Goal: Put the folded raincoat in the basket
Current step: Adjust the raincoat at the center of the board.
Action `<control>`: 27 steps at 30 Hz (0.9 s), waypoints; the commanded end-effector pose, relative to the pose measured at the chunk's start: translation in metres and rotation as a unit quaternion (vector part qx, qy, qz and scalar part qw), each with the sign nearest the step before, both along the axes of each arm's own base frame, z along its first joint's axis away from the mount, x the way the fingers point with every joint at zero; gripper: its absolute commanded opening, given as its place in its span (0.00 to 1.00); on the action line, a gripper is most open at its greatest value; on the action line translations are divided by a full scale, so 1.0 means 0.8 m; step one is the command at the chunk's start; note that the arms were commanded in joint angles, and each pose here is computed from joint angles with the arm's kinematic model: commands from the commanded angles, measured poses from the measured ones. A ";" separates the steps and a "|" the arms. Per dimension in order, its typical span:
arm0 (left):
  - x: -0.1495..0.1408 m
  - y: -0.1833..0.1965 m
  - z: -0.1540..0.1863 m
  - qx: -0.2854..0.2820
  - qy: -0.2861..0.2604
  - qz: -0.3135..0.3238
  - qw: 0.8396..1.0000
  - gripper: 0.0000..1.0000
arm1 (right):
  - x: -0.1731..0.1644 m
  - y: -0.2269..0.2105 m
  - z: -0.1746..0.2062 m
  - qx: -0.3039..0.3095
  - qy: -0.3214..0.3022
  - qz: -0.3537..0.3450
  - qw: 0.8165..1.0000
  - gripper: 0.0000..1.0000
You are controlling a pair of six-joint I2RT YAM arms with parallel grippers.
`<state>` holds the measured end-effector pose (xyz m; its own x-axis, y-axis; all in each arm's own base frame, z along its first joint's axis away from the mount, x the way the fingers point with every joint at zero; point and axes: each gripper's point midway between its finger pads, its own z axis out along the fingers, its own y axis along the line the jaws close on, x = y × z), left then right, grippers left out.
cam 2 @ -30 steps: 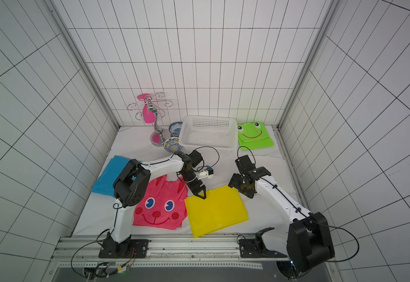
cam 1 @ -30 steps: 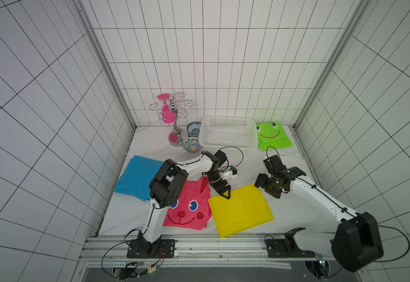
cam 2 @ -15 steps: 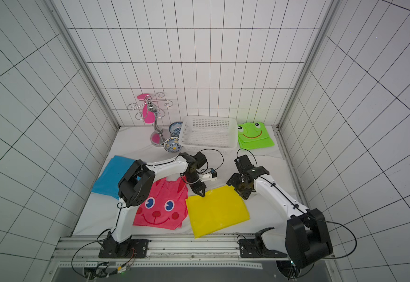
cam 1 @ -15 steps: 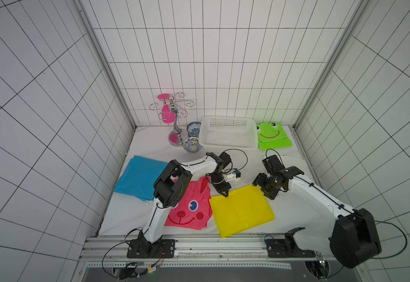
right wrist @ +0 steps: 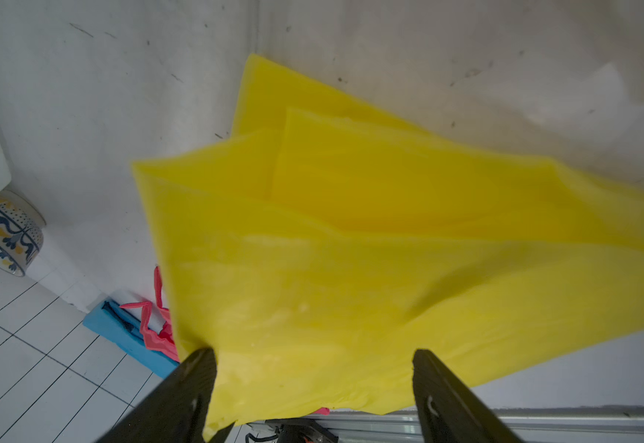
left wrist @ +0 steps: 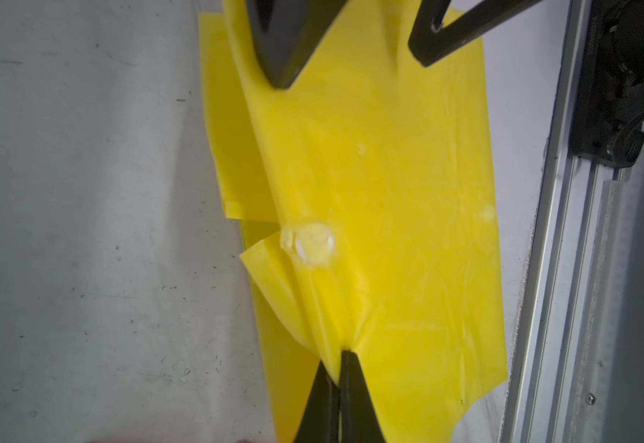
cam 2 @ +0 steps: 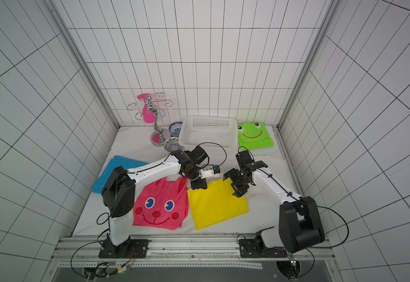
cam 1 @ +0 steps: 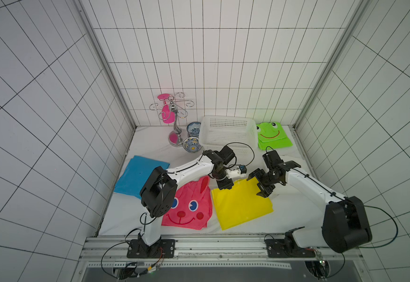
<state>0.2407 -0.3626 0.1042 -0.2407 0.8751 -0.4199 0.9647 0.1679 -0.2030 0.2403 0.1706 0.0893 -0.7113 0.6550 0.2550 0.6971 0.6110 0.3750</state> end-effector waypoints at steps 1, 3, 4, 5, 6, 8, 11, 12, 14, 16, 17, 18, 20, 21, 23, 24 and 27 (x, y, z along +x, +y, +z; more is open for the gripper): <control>0.003 -0.009 0.009 -0.006 -0.046 -0.015 0.999 0.00 | 0.006 0.013 0.007 0.022 0.029 -0.009 0.999 0.84; 0.002 -0.011 0.005 0.003 -0.064 -0.016 0.998 0.00 | 0.007 0.014 0.005 0.017 0.038 -0.004 0.999 0.84; 0.003 -0.011 0.002 0.008 -0.071 -0.016 0.997 0.00 | 0.009 0.013 0.006 0.013 0.038 -0.004 0.999 0.84; 0.002 -0.012 0.001 0.012 -0.075 -0.017 0.997 0.00 | 0.013 0.011 0.009 0.007 0.035 -0.004 0.999 0.85; 0.003 -0.012 0.000 0.014 -0.076 -0.015 0.997 0.00 | 0.017 0.007 0.010 -0.001 0.032 -0.007 0.999 0.85; 0.004 -0.013 -0.002 0.015 -0.077 -0.014 0.997 0.00 | 0.022 0.001 0.013 -0.013 0.030 -0.008 0.999 0.87; 0.008 -0.014 0.000 0.017 -0.088 -0.009 0.996 0.00 | 0.024 0.005 0.017 -0.003 0.034 -0.001 0.999 0.91; 0.009 -0.014 0.002 0.016 -0.091 -0.010 0.996 0.00 | 0.024 0.008 0.019 0.004 0.036 0.001 0.999 0.93; 0.010 -0.016 0.005 0.012 -0.094 -0.010 0.995 0.00 | 0.021 0.011 0.019 0.012 0.044 -0.003 0.999 0.98; 0.009 -0.018 0.010 0.007 -0.093 -0.012 0.996 0.00 | 0.021 0.016 0.015 0.017 0.049 0.005 0.999 0.99; 0.009 -0.019 0.013 0.007 -0.091 -0.013 0.996 0.00 | 0.020 0.014 0.010 0.008 0.056 0.009 0.998 0.99; 0.007 -0.019 0.016 0.005 -0.091 -0.015 0.996 0.00 | 0.018 0.012 0.005 -0.002 0.063 0.013 0.998 0.99; 0.003 -0.020 0.024 -0.002 -0.094 -0.022 0.995 0.00 | 0.018 0.010 -0.006 -0.018 0.072 0.023 0.997 0.99; 0.001 -0.021 0.028 -0.006 -0.096 -0.026 0.995 0.00 | 0.019 0.008 -0.010 -0.026 0.076 0.028 0.996 0.99; -0.004 -0.023 0.035 -0.012 -0.102 -0.035 0.994 0.00 | 0.023 0.004 -0.013 -0.044 0.078 0.040 0.995 0.99; -0.006 -0.023 0.039 -0.014 -0.104 -0.040 0.994 0.00 | 0.026 0.002 -0.013 -0.056 0.078 0.045 0.994 0.97; -0.013 -0.024 0.043 -0.015 -0.109 -0.054 0.992 0.00 | 0.034 -0.001 -0.013 -0.074 0.075 0.056 0.993 0.90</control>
<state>0.2349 -0.3729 0.1125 -0.1125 0.8989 -0.4234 0.9934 0.1111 -0.0282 0.2611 0.1746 0.0693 -0.7049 0.6315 0.3231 0.7028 0.6835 0.1974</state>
